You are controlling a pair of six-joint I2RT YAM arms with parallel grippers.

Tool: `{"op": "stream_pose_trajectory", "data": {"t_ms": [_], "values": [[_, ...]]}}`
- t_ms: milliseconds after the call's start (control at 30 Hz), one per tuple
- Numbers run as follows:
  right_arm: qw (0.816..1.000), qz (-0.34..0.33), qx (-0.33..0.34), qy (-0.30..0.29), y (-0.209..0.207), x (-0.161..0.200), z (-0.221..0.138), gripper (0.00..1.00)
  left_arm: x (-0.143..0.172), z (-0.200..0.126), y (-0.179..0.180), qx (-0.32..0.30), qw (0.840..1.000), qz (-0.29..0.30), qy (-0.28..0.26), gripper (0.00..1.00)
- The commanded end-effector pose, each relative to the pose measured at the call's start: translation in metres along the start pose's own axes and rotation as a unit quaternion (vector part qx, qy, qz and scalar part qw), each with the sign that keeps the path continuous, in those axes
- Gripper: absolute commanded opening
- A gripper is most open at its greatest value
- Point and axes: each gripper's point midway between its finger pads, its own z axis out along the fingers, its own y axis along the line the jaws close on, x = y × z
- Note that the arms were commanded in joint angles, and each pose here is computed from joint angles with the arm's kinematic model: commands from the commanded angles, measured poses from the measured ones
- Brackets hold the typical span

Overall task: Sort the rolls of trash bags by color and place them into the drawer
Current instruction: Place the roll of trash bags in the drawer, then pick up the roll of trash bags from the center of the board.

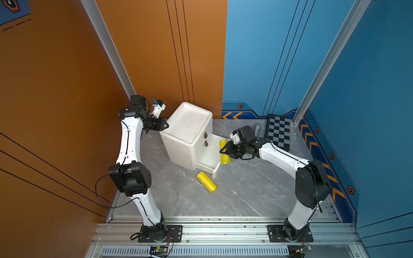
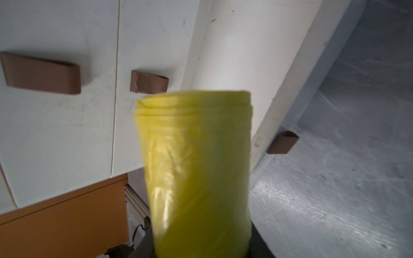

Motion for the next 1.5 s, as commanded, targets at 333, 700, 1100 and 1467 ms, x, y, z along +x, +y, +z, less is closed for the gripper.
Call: {"op": "stream_pose_trajectory", "data": {"t_ms": [333,700,1100,1467], "values": [[0.99,0.126,-0.035,-0.055,0.034,-0.043,0.067,0.42,-0.035,-0.055,-0.049,0.079,0.992,0.008,-0.096,0.0],[0.99,0.119,0.041,-0.058,0.012,-0.032,0.074,0.74,-0.035,-0.054,-0.046,0.08,0.992,0.006,-0.097,0.0],[0.973,-0.199,0.12,-0.009,0.037,0.034,0.008,0.7,-0.038,-0.059,-0.047,0.079,0.992,0.004,-0.102,0.0],[0.897,-0.379,0.208,0.095,-0.001,0.129,0.015,0.71,-0.038,-0.06,-0.055,0.086,0.991,0.003,-0.103,0.0]]}}
